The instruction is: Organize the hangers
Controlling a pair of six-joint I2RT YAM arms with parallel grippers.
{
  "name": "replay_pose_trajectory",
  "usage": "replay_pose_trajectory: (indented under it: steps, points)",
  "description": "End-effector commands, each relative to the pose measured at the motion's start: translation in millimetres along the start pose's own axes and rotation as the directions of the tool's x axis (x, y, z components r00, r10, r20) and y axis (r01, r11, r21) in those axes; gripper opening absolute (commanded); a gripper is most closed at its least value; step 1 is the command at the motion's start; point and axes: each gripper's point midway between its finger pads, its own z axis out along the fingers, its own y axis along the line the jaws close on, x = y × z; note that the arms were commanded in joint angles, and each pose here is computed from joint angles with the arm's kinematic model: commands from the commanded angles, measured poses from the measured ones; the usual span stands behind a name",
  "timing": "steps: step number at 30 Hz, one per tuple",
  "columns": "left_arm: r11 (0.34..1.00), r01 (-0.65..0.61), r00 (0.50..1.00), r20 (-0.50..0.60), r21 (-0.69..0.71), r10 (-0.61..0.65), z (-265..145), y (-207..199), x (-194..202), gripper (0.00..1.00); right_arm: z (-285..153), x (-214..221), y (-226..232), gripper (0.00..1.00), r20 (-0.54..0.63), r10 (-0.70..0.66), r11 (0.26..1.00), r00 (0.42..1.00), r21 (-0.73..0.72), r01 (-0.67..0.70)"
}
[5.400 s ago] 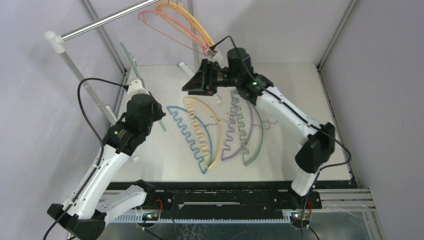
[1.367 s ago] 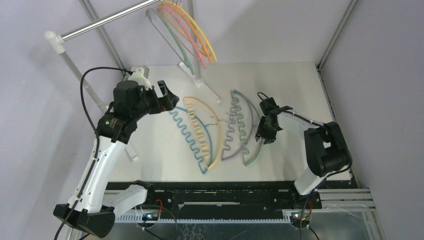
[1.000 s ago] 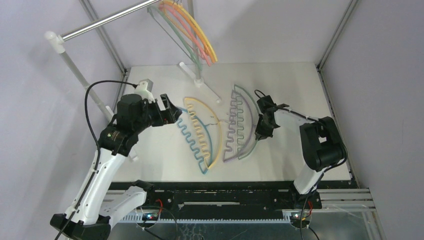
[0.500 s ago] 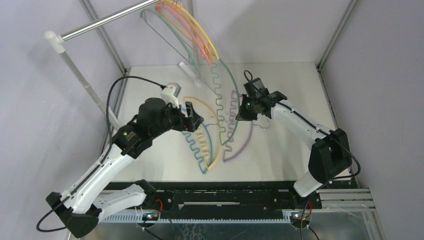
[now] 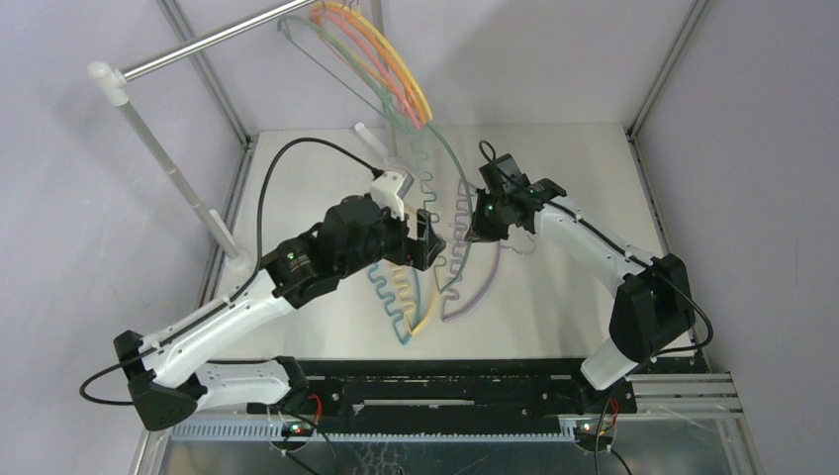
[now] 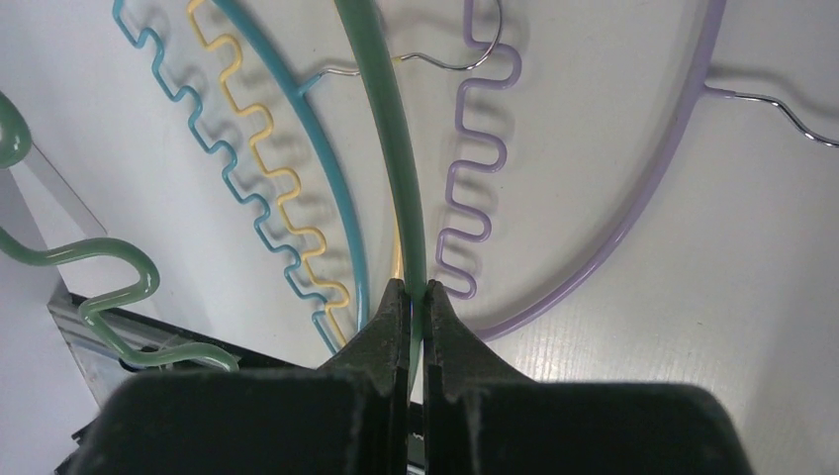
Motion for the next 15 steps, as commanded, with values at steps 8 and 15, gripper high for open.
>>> replay_pose_trajectory:
  steps: [8,15]
  points:
    - [0.997,0.012,0.999,0.042,0.082,-0.016,13,-45,-16,0.88,-55,-13,42,0.0,0.11,-0.07,0.983,0.992,-0.162,0.087]
    - [0.995,0.022,0.999,0.026,0.101,-0.025,21,-53,-13,0.87,-72,-6,54,0.0,0.123,-0.107,0.968,0.987,-0.213,0.132]
